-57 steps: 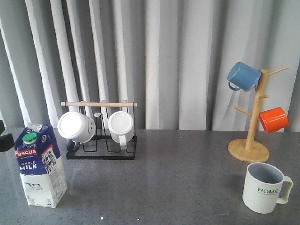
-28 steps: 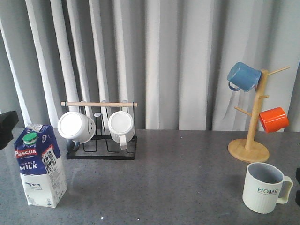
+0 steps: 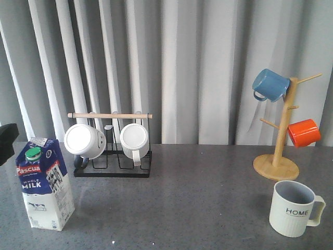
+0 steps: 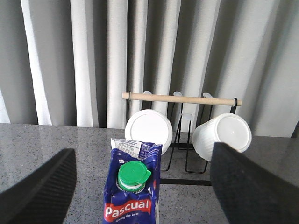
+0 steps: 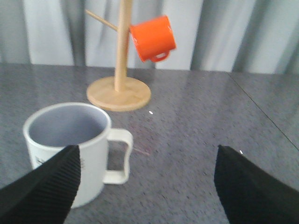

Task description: Place milk next to cup

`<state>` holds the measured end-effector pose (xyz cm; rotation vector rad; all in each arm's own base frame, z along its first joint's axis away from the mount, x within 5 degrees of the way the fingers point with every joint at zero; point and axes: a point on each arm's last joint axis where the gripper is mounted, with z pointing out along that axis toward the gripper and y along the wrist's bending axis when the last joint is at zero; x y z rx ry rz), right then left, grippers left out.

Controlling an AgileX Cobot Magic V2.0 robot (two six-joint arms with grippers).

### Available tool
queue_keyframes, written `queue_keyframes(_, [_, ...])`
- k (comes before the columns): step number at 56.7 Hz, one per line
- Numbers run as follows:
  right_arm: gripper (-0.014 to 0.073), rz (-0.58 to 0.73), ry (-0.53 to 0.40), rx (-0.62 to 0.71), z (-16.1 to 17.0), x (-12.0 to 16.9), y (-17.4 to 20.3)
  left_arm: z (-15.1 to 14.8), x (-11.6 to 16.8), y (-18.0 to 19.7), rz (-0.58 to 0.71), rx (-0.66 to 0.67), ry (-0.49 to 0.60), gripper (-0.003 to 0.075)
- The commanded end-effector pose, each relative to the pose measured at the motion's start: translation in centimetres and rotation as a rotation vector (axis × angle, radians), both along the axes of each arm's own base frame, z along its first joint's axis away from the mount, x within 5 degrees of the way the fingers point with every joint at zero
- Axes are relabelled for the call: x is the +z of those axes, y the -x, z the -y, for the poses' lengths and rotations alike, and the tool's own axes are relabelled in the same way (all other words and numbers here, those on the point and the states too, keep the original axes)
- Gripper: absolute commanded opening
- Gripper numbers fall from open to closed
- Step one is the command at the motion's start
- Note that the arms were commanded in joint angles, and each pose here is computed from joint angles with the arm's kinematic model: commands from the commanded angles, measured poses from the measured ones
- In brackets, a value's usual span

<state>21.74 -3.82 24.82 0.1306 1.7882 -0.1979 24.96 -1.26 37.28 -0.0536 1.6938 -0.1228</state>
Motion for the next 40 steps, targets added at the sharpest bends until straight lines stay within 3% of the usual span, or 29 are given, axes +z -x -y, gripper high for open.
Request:
queue_keyframes(1, [0.0584, 0.141, 0.065, -0.033, 0.6, -0.8, -0.4, -0.1, 2.2, 0.3, 0.113, 0.013, 0.010, 0.0552])
queue_keyframes(9, [0.0584, 0.117, 0.135, 0.049, 0.4, -3.5, -1.5, -0.1, 2.2, 0.3, 0.112, 0.013, 0.010, 0.0552])
queue_keyframes(30, [0.0556, 0.091, 0.032, -0.028, 3.8, -6.0, -4.5, -0.1, 2.2, 0.3, 0.112, 0.013, 0.010, 0.0552])
queue_keyframes(40, [0.0540, 0.079, 0.027, 0.029, 3.8, -6.6, -5.9, -0.1, 2.2, 0.3, 0.112, 0.013, 0.010, 0.0552])
